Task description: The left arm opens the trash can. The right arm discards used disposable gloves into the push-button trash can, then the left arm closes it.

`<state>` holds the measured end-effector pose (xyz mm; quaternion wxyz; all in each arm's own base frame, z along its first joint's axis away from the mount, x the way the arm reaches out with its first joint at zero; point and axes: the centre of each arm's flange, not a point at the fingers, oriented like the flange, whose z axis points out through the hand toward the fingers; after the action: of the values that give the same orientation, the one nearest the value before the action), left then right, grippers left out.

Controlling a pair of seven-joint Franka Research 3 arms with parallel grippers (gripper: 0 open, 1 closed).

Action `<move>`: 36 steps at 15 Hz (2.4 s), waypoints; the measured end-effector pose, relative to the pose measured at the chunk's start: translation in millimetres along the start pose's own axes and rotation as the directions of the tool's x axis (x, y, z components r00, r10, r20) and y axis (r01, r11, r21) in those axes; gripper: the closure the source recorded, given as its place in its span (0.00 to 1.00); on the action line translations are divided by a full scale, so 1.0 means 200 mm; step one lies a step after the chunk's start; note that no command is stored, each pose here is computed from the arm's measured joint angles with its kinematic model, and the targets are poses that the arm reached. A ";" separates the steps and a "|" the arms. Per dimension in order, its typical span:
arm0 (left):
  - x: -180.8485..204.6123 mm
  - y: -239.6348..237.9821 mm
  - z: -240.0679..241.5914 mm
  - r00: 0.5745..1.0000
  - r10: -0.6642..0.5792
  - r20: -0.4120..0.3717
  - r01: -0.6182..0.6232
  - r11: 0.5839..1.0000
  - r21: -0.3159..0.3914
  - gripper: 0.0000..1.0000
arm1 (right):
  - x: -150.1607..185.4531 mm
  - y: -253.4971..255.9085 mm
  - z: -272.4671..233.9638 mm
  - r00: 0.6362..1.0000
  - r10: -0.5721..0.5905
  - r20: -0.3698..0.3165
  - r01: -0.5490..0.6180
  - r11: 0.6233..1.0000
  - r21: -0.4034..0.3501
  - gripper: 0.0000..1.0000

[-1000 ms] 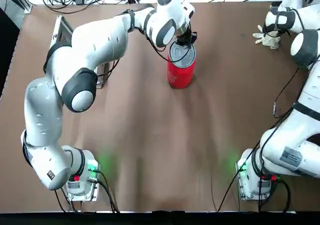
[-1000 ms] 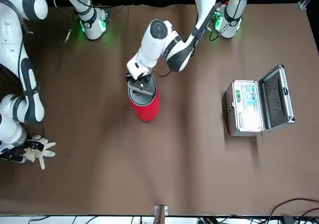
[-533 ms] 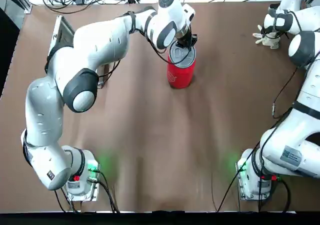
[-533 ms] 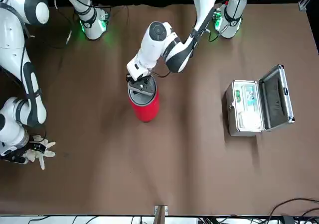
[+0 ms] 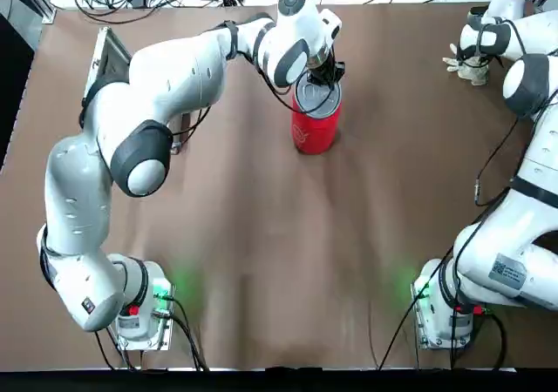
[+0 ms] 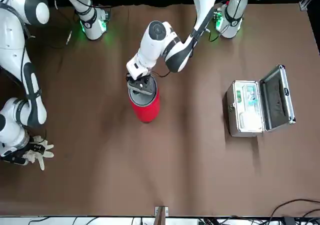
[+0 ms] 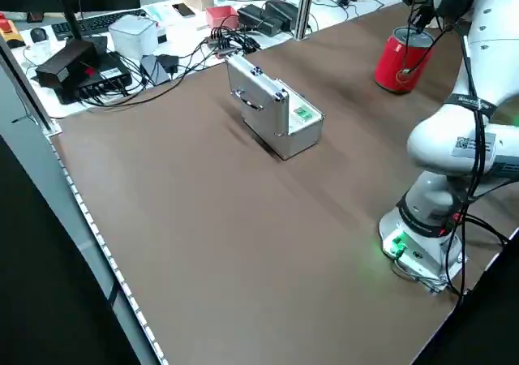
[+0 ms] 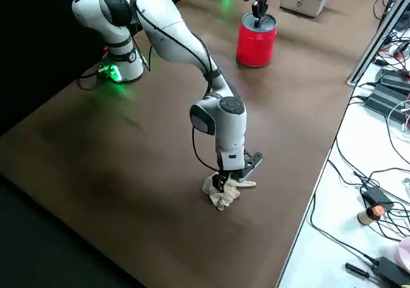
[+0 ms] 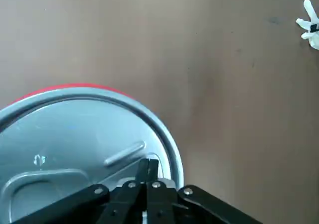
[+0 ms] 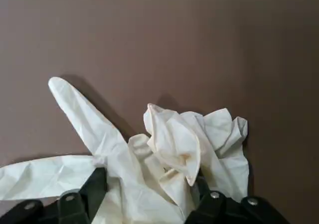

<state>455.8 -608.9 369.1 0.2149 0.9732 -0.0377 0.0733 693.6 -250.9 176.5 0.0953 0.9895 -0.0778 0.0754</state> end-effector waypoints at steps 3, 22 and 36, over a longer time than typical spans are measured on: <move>0.00 0.00 0.00 1.000 0.000 0.000 0.000 1.000 0.000 0.99 | 0.00 0.01 0.01 1.000 0.002 0.002 -0.002 1.000 -0.001 0.23; 0.00 0.01 -0.01 1.000 -0.010 0.007 0.010 1.000 0.007 0.97 | -0.03 0.11 0.03 0.993 0.117 0.009 -0.117 0.993 -0.007 0.78; 0.04 0.01 -0.17 0.999 -0.042 0.027 0.041 0.998 0.048 0.90 | -0.01 -0.05 -0.10 0.984 0.117 0.137 -0.118 0.993 -0.001 0.95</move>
<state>459.1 -596.7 401.7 0.1928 0.9795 -0.0189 0.0562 690.8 -237.7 195.0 0.0818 0.9864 -0.1419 0.0130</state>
